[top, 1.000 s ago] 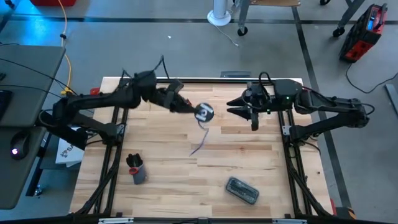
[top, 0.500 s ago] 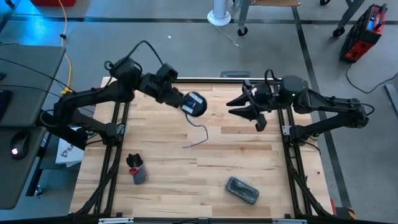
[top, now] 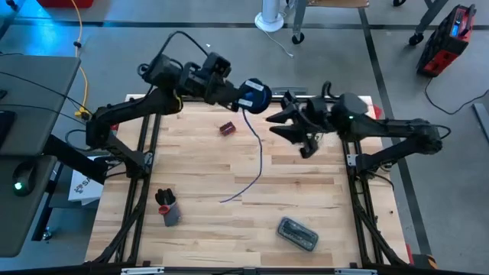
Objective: Coil cords
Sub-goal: Uncoil the blue wire from the spool
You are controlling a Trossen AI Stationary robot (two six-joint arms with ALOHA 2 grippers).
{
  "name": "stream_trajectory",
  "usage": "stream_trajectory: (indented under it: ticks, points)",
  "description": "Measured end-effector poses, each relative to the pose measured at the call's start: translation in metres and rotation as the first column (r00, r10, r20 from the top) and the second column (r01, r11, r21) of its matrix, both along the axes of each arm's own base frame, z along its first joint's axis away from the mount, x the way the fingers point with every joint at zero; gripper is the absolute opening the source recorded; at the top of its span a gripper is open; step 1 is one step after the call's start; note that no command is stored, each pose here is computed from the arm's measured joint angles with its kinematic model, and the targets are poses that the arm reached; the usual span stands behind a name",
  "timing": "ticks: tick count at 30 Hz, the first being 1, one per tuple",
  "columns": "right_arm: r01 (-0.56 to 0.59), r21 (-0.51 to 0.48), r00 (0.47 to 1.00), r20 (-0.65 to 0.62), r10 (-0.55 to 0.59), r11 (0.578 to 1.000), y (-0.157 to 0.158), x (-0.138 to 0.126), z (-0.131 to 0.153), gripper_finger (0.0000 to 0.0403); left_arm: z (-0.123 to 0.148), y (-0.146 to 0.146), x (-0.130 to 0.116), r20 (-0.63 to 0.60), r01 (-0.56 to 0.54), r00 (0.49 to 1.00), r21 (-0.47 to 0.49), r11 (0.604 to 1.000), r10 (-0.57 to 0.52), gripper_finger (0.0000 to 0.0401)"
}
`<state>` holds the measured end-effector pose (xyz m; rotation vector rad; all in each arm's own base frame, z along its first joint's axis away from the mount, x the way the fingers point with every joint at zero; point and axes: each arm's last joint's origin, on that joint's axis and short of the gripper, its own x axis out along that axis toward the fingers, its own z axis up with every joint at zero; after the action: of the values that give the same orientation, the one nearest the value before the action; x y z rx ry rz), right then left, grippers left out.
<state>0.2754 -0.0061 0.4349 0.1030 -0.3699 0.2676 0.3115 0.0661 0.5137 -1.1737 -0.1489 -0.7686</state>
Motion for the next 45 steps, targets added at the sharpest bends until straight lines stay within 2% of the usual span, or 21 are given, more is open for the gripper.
stream_trajectory:
  ticks: [3,7,12,18,23,35,42,45]
  points:
    - [0.019,-0.014,0.999,0.032,-0.018,1.0,-0.001,0.007,-0.002,0.0124,0.002,0.005,0.002,-0.044,0.04,0.998,0.039,0.998,-0.039,0.0]
    - [0.022,-0.009,0.998,0.051,-0.022,1.0,0.004,0.01,-0.003,0.0124,-0.002,0.013,0.003,-0.08,-0.003,0.997,0.059,0.998,0.007,0.0]
    - [0.094,-0.029,0.994,0.058,-0.093,0.995,0.008,0.017,-0.006,0.0124,-0.002,0.019,0.002,-0.075,-0.03,0.997,0.061,0.998,0.035,0.0]
    - [0.134,-0.06,0.991,0.04,-0.132,0.989,0.007,0.036,-0.002,0.0124,-0.003,0.019,0.003,-0.089,-0.027,0.996,0.069,0.997,0.033,0.0]
    - [0.117,-0.073,0.993,-0.013,-0.119,0.99,0.009,0.05,0.0,0.0119,-0.003,0.019,0.002,-0.084,-0.027,0.996,0.074,0.997,0.034,0.0]
    - [0.207,-0.07,0.977,-0.029,-0.21,0.976,0.006,0.059,0.005,0.0067,0.005,-0.001,-0.005,-0.088,0.05,0.995,0.044,0.998,-0.046,0.0]
    - [0.243,-0.076,0.97,0.012,-0.243,0.967,0.005,0.058,0.008,0.0008,0.008,-0.012,-0.011,-0.112,0.065,0.992,0.057,0.996,-0.059,0.0]
    - [0.249,-0.075,0.969,0.011,-0.249,0.966,0.003,0.058,0.008,0.0009,0.006,-0.017,-0.009,-0.134,0.073,0.989,0.056,0.996,-0.065,0.0]
